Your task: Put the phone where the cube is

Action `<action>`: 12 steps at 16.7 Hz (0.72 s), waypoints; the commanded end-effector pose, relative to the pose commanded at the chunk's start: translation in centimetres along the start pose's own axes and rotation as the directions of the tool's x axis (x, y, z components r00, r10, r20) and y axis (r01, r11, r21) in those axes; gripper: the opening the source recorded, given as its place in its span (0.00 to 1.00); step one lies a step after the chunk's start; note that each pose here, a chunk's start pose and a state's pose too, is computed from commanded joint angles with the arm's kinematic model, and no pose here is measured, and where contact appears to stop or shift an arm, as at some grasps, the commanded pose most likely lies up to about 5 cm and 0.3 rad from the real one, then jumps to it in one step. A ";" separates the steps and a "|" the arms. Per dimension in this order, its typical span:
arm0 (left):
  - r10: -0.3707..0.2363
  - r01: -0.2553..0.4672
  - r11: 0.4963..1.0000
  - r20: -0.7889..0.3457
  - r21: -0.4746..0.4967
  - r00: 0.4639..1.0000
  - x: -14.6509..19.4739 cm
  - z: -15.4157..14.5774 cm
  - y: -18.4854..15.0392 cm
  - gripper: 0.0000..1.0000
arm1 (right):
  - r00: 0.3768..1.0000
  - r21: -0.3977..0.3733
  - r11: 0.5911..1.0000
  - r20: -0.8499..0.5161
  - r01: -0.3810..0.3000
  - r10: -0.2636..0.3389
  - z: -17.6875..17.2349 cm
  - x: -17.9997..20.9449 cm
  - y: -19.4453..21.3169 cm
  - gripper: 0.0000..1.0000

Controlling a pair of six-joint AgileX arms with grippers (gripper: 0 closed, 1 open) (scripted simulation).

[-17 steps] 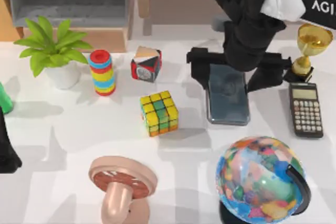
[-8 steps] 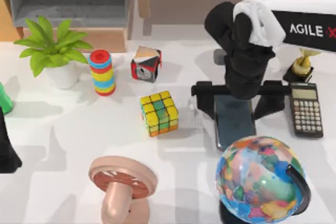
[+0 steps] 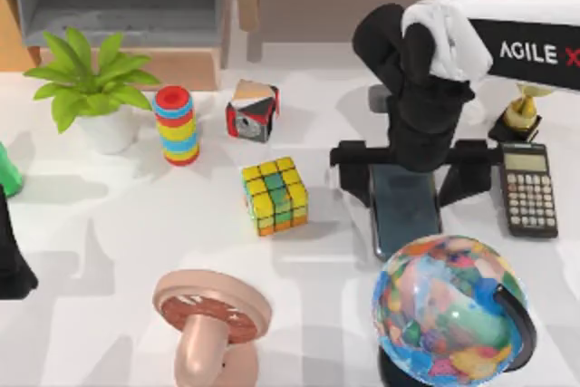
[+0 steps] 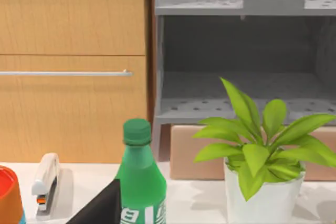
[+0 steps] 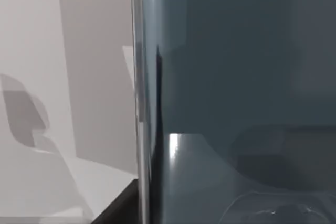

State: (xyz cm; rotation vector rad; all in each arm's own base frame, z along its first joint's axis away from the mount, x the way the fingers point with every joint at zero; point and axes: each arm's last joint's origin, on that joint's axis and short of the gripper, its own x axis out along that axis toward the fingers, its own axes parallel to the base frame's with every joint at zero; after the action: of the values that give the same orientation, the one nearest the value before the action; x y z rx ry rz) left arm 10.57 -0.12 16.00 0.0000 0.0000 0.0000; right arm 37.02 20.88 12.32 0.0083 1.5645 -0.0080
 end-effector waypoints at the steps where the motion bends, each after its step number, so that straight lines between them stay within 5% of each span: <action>1: 0.000 0.000 1.000 0.000 0.000 1.000 0.0 0.0 0.0 1.00 | 1.000 0.000 1.000 0.000 0.000 0.000 0.0 0.0 0.0 0.45; 8: 0.000 0.000 1.000 0.000 0.000 1.000 0.0 0.0 0.0 1.00 | 1.000 0.000 1.000 0.000 0.000 0.000 0.0 0.0 0.0 0.98; 12: 0.000 0.000 1.000 0.000 0.000 1.000 0.0 0.0 0.0 1.00 | 1.000 0.000 1.000 0.000 0.000 0.000 0.0 0.0 0.0 1.00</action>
State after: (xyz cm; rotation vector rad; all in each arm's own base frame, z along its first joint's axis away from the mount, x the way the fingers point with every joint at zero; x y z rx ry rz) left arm 10.57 -0.12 16.00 0.0000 0.0000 0.0000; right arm 37.02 20.88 12.32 0.0083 1.5645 -0.0080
